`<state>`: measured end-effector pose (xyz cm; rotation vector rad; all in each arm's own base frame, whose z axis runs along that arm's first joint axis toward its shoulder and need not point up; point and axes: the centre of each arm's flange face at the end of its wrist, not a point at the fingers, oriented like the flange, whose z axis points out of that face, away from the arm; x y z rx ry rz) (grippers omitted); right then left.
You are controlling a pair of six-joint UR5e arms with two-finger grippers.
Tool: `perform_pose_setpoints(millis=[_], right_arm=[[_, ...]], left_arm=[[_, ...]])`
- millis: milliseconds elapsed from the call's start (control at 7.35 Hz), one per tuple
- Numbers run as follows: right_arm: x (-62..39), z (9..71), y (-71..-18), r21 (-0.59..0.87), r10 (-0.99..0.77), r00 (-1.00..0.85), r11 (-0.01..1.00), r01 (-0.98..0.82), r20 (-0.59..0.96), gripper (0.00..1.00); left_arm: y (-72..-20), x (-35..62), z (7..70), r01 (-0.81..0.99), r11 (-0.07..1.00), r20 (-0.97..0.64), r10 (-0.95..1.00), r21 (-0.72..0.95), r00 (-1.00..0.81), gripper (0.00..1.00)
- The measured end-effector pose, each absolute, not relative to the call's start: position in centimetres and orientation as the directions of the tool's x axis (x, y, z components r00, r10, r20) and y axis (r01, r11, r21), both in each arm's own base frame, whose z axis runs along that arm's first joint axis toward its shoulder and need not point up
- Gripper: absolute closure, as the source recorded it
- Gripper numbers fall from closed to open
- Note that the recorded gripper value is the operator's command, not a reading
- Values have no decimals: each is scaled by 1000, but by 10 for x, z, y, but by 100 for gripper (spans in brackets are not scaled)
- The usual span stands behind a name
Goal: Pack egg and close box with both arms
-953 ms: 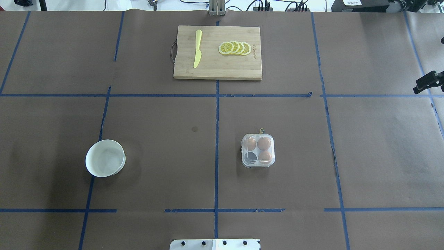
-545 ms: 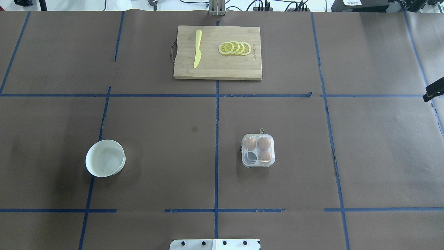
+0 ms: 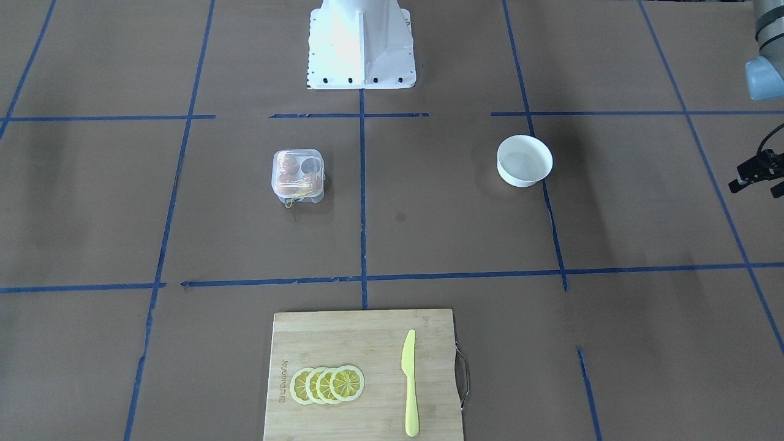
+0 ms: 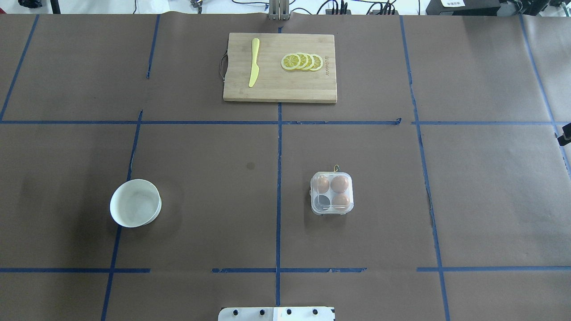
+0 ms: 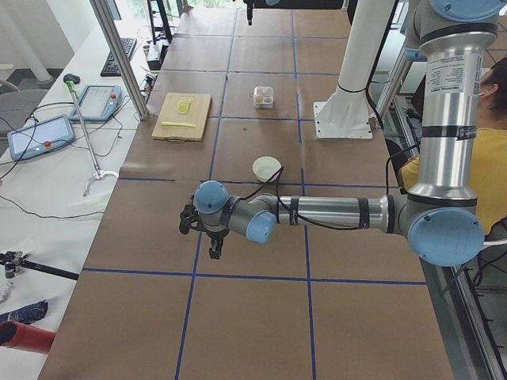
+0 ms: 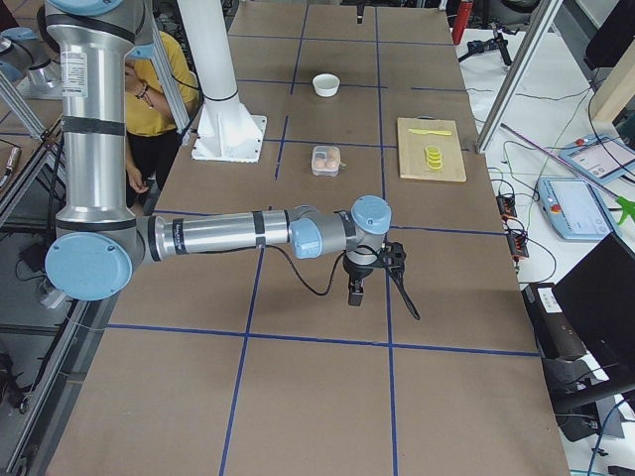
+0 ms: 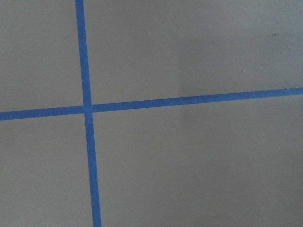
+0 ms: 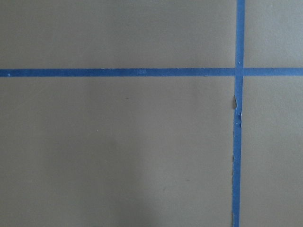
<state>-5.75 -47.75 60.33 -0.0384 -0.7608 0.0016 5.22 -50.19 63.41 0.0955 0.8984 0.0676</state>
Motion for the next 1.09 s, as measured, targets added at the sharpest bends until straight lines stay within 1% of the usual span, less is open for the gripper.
perform_pose_setpoints(millis=[681,1089], right_arm=[[-49,604,-471,-38,27,722,999,-1,692,0],[-44,604,-469,-37,33,722,999,-10,691,0]], left_arm=[[-508,54,627,-20,992,-775,112,128,622,0],[-512,48,634,0,990,-721,104,143,685,0]])
